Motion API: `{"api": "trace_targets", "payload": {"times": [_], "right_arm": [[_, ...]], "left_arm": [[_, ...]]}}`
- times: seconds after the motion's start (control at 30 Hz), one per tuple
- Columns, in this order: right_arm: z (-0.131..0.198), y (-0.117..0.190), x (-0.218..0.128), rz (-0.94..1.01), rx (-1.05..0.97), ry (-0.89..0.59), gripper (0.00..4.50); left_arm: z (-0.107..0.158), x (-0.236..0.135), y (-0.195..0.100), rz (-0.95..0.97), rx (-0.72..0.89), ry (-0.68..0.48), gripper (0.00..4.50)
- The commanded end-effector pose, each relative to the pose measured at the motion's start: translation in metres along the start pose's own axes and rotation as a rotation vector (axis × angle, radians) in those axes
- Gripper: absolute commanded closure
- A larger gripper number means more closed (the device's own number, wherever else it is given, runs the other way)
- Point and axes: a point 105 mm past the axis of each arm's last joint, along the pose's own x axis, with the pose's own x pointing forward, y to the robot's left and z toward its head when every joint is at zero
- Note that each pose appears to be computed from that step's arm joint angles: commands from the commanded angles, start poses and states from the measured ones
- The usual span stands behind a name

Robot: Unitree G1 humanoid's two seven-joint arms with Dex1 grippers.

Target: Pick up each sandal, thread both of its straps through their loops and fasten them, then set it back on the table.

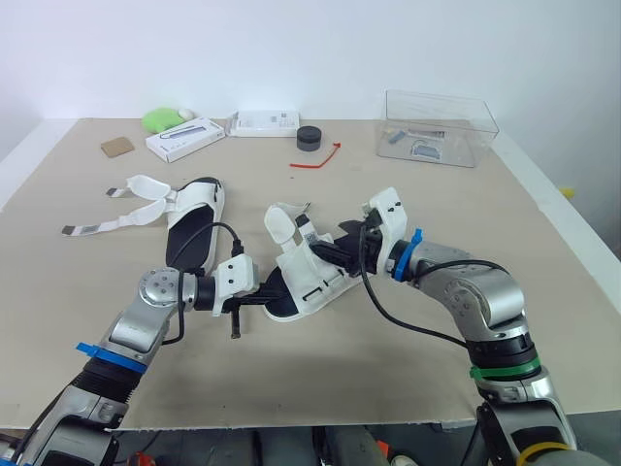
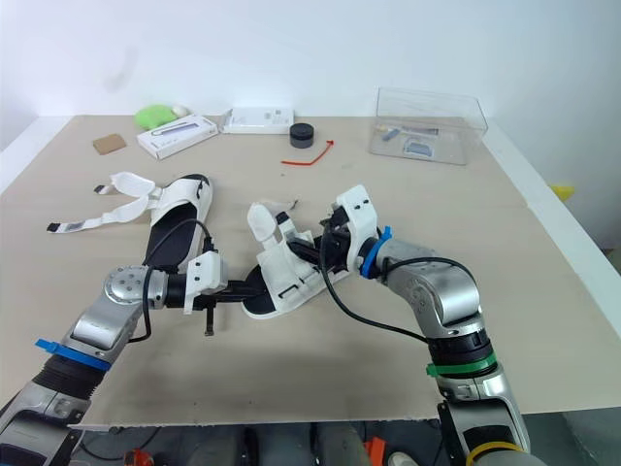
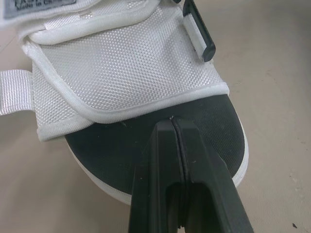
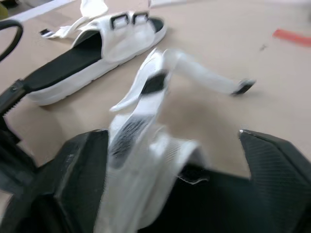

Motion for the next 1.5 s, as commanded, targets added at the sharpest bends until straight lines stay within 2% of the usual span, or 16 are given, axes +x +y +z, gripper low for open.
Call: {"api": "trace_targets", "payload": {"times": [0.03,0.07,0.17,0.23,0.4,0.43,0.7,0.87,1.0,1.13,1.27,1.5], "right_arm": [[0.050,0.016,0.003,0.087,-0.104,-0.163,0.04],[0.053,0.021,0.006,0.112,-0.103,-0.173,0.04],[0.051,0.030,0.015,0.167,-0.078,-0.170,0.88],[0.045,0.035,0.022,0.201,-0.078,-0.151,1.67],[0.019,0.028,0.037,0.207,-0.082,-0.045,4.21],[0.015,0.025,0.039,0.201,-0.093,-0.028,4.46],[-0.006,0.000,0.041,0.174,-0.186,0.077,4.46],[-0.002,-0.014,0.039,0.127,-0.214,0.067,4.46],[0.012,-0.044,0.018,0.014,-0.207,0.041,4.46],[0.008,-0.053,0.000,-0.027,-0.191,0.052,4.46],[-0.008,-0.033,-0.015,0.031,-0.161,0.098,4.46],[-0.032,0.011,-0.018,0.146,-0.097,0.157,4.46]], "left_arm": [[-0.006,0.000,-0.003,-0.015,-0.008,0.023,4.50],[-0.005,0.001,-0.003,-0.016,-0.007,0.021,4.50],[-0.003,0.002,-0.002,-0.015,-0.005,0.013,4.50],[-0.003,0.003,-0.002,-0.017,-0.003,0.013,4.50],[-0.003,0.002,-0.004,-0.021,-0.003,0.014,4.50],[-0.004,0.002,-0.005,-0.021,-0.003,0.014,4.50],[-0.004,0.001,-0.006,-0.012,-0.007,0.015,4.50],[-0.004,0.001,-0.006,-0.008,-0.009,0.014,4.50],[-0.003,-0.001,-0.006,-0.006,-0.009,0.014,4.50],[-0.003,-0.003,-0.004,-0.005,-0.008,0.017,4.50],[-0.003,-0.004,-0.002,-0.005,-0.005,0.017,4.50],[0.001,-0.004,0.006,0.006,0.005,0.011,4.50]]}}
